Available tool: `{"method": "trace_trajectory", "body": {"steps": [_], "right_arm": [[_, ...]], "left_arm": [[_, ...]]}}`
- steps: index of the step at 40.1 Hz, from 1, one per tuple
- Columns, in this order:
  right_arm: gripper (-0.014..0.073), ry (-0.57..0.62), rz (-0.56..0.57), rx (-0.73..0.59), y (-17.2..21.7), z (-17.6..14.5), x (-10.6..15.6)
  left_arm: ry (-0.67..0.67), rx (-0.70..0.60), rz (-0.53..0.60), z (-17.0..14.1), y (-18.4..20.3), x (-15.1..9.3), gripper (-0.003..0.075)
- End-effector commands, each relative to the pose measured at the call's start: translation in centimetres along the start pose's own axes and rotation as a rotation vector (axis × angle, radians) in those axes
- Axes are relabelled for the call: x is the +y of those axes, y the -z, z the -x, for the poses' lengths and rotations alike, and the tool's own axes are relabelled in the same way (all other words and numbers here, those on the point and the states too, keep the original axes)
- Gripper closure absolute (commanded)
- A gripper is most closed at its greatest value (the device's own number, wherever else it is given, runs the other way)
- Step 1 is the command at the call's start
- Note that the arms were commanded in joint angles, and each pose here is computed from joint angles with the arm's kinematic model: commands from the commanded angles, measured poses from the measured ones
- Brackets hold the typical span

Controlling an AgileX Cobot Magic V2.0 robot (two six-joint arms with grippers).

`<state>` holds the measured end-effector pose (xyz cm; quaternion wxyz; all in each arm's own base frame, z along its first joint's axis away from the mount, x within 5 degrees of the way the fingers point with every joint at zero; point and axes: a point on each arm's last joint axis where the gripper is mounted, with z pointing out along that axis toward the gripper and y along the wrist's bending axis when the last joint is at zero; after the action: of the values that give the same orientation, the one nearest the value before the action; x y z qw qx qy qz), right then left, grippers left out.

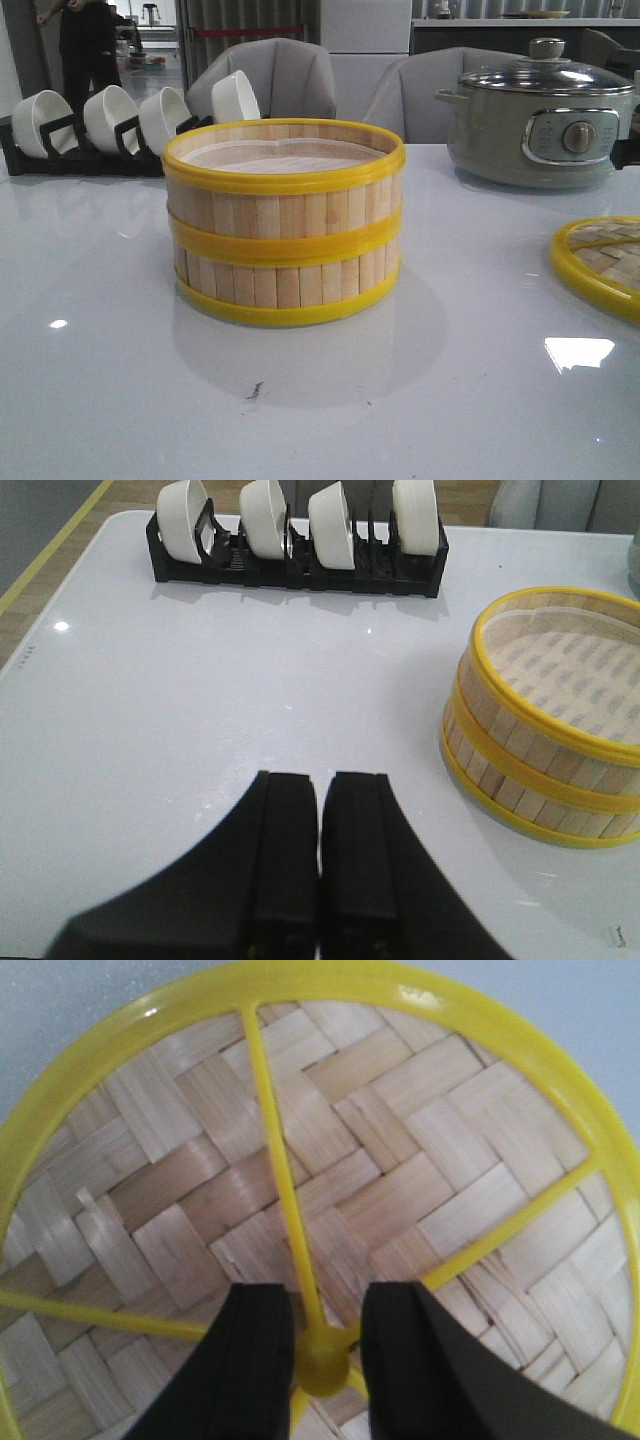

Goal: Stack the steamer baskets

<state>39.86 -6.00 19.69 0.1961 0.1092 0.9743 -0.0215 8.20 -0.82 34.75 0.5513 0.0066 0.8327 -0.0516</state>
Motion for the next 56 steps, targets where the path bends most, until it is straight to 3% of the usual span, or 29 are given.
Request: {"method": "trace_trajectory", "body": {"steps": [1, 56], "right_arm": [[0.0279, 0.015, 0.001, -0.091, 2.3, 1.2, 0.1], [0.0279, 0.006, 0.002, -0.056, 4.2, 0.7, 0.0]], "left_arm": [[0.012, -0.108, -0.022, 1.5, 0.5, -0.2, 0.0624], [0.013, -0.107, -0.023, 1.5, 0.5, -0.2, 0.0624]]}}
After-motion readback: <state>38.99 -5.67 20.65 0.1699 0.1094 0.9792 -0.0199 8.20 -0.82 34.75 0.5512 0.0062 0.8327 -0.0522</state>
